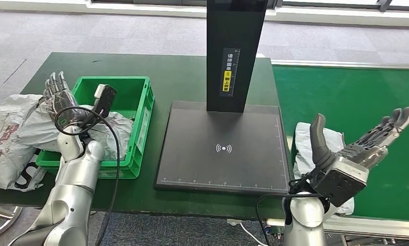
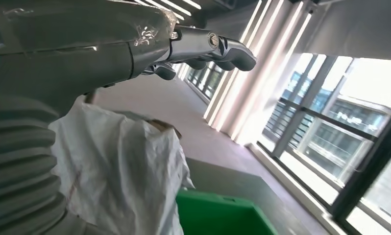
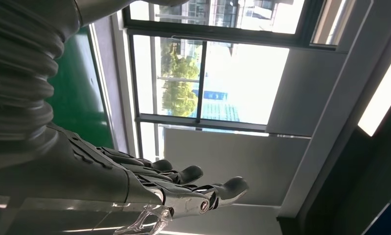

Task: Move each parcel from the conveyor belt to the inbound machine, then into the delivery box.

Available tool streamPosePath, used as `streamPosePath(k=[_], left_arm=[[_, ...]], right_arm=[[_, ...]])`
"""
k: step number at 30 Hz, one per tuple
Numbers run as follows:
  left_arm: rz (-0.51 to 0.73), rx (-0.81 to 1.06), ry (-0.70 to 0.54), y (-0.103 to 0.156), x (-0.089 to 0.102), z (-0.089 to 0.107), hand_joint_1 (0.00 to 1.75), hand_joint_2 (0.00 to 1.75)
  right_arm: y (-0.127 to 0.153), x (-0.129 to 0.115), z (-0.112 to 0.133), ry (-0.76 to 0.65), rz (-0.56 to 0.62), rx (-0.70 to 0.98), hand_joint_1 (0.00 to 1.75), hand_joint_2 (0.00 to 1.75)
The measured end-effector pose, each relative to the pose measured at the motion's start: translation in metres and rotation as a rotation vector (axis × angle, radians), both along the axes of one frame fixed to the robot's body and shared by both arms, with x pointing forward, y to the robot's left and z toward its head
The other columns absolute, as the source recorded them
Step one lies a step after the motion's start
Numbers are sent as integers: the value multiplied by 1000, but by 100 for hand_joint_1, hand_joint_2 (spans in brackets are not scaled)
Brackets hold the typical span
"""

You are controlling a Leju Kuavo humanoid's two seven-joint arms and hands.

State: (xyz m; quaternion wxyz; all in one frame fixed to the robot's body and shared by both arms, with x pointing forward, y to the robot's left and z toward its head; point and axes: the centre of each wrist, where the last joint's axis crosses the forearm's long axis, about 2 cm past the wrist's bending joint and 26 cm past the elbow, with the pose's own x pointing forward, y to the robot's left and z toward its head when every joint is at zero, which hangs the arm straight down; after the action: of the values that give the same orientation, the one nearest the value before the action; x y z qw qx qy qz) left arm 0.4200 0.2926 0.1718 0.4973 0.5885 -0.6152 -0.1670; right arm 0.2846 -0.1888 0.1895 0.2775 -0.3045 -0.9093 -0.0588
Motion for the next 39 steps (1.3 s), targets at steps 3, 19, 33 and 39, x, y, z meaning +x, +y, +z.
streamPosePath(k=[3,19,33,39], left_arm=[[-45,-55,-12,-2,1,-4,0,44],[-223,-533,-593,-28,-45,-18,0,175],[-472,-506,-825,-87,-107,29,0,175],[-537,-524,-861,-97,-116,37,0,175]], right_arm=[[0,0,-1,5,-2,-6,0,175],[-63,26,-64,535,-414,-493,0,175],[-103,11,-122,947,-605,-379,0,175],[-104,9,-136,1030,-597,-321,0,175]])
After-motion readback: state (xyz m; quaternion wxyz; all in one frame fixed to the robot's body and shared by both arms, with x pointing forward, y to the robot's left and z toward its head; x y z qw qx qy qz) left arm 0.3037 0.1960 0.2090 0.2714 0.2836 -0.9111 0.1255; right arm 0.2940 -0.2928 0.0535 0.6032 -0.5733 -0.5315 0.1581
